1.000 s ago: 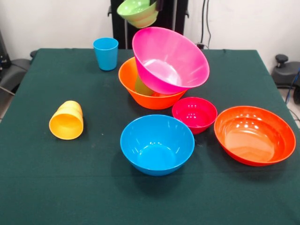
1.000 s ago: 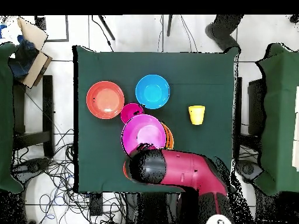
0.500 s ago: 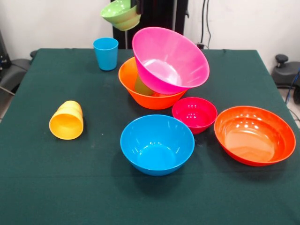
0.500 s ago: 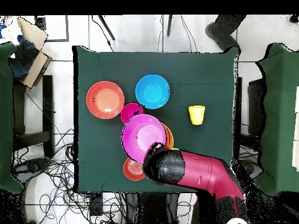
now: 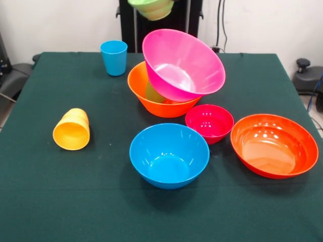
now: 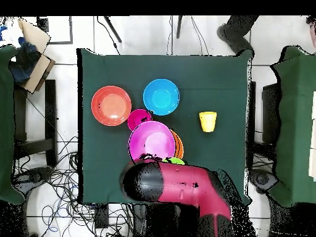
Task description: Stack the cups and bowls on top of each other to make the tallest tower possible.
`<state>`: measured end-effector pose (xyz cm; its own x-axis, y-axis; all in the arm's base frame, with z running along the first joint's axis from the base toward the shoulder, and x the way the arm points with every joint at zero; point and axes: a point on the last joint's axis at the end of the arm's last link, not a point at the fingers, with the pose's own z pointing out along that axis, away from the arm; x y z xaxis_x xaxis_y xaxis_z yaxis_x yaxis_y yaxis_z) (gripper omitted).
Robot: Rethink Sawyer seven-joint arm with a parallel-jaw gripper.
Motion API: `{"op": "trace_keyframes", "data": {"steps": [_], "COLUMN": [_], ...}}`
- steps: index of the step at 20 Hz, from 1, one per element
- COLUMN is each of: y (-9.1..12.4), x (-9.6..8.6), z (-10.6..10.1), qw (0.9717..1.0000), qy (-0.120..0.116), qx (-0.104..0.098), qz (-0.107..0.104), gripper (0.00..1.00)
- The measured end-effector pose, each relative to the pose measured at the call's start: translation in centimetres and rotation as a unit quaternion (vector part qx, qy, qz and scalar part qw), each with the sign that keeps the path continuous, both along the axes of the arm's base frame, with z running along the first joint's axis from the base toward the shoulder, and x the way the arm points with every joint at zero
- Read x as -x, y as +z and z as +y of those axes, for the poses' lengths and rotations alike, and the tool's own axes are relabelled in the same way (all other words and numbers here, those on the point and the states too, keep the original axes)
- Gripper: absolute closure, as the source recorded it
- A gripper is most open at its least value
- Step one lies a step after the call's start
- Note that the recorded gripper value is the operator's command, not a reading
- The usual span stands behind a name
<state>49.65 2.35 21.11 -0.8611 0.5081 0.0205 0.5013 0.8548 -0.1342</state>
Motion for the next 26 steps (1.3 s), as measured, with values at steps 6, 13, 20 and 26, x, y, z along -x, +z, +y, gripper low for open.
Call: {"op": "trace_keyframes", "data": {"steps": [6, 13, 20, 26], "y": [3.0, 4.3, 4.4, 3.6], "x": [0.6, 0.9, 1.2, 0.6], "z": [1.5, 0.2, 0.8, 3.7], "qw": [1.0, 0.9998, 0.9997, 0.9997], "qy": [0.004, -0.017, -0.013, -0.002], "qx": [0.005, 0.012, 0.017, 0.025], "qz": [0.003, -0.008, -0.008, -0.006], "gripper": [1.0, 1.0, 1.0, 1.0]}}
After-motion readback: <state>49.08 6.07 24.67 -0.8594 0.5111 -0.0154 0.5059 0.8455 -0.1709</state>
